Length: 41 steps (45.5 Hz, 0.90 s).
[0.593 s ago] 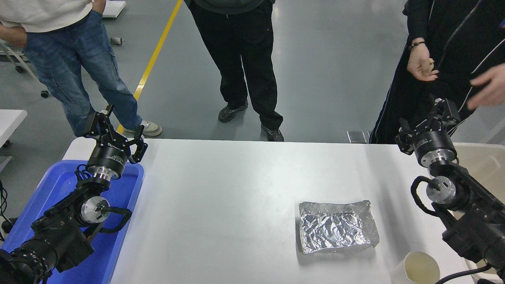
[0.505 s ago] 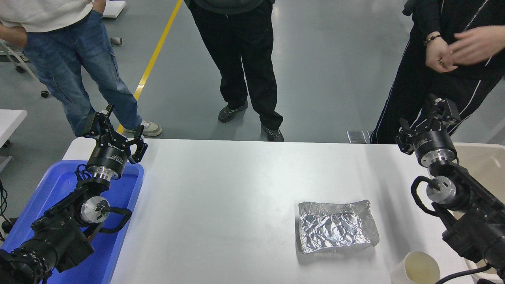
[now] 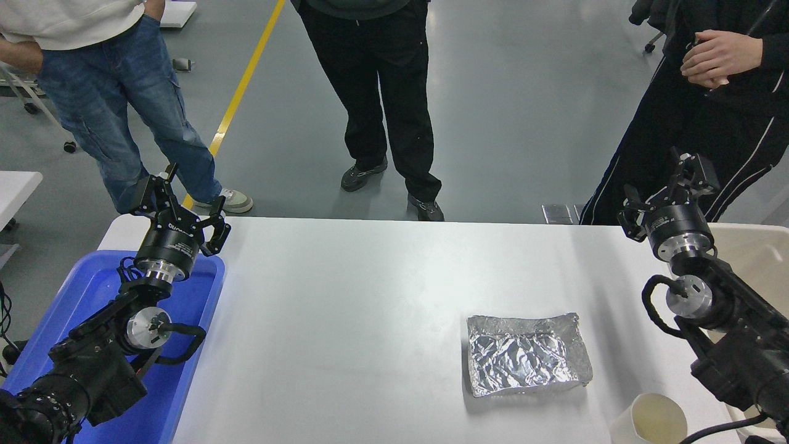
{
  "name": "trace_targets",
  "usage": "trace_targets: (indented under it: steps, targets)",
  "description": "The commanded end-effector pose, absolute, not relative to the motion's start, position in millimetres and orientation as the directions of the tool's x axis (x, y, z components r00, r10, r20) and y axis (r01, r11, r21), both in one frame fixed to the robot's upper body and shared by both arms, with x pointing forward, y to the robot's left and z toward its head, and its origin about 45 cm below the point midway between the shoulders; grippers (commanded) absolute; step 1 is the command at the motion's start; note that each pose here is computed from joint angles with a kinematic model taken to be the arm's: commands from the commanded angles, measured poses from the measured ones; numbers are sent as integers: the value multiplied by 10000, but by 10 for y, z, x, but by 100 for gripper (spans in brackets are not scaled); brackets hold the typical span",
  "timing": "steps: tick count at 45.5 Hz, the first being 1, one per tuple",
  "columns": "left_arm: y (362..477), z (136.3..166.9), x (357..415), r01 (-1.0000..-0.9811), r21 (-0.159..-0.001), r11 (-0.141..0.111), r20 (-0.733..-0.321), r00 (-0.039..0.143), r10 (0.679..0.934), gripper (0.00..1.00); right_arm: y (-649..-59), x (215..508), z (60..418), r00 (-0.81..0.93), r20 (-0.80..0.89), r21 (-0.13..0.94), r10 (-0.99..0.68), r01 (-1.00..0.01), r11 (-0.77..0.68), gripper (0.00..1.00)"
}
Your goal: Dispose of the paper cup in the dustbin
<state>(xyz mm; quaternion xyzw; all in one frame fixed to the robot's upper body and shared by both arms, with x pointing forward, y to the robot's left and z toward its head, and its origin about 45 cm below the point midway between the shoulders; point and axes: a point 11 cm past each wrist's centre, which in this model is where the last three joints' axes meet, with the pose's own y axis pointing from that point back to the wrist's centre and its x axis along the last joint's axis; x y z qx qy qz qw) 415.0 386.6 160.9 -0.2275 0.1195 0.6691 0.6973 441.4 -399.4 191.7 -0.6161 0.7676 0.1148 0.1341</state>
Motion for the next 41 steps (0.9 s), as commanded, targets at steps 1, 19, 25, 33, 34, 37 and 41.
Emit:
trace_targets:
  steps: [1, 19, 25, 33, 34, 37, 41]
  targets:
    - [3870, 1607, 4149, -9876, -1569, 0, -4708, 748, 8791, 100, -4173, 4387, 2009, -2130, -3209, -56, -9229, -9740, 2267, 99]
    - [3866, 1610, 4150, -9875, -1577, 10, -4713, 762, 8787, 100, -4270, 4354, 2031, -2090, -3012, -94, -9304, -9750, 2220, 99]
    - [3866, 1610, 4150, -9875, -1577, 10, -4713, 762, 8787, 100, -4266, 4335, 1984, -2150, -3093, 11, -9263, -9742, 2258, 99]
    - [3866, 1610, 4150, -9875, -1577, 10, -4713, 762, 8787, 100, -4282, 4322, 1957, -2213, -3045, 96, -9265, -9733, 2293, 99]
    - [3866, 1610, 4150, -9875, -1577, 10, -4713, 762, 8787, 100, -4282, 4322, 1956, -2213, -3045, 96, -9265, -9733, 2293, 99]
    - [3866, 1610, 4150, -9875, -1577, 10, -4713, 762, 8787, 100, -4288, 4330, 1972, -2232, -3028, 71, -9265, -9727, 2320, 99]
    - [3866, 1610, 4150, -9875, -1577, 10, -4713, 762, 8787, 100, -4304, 4335, 1990, -2258, -3001, 45, -9268, -9719, 2353, 99]
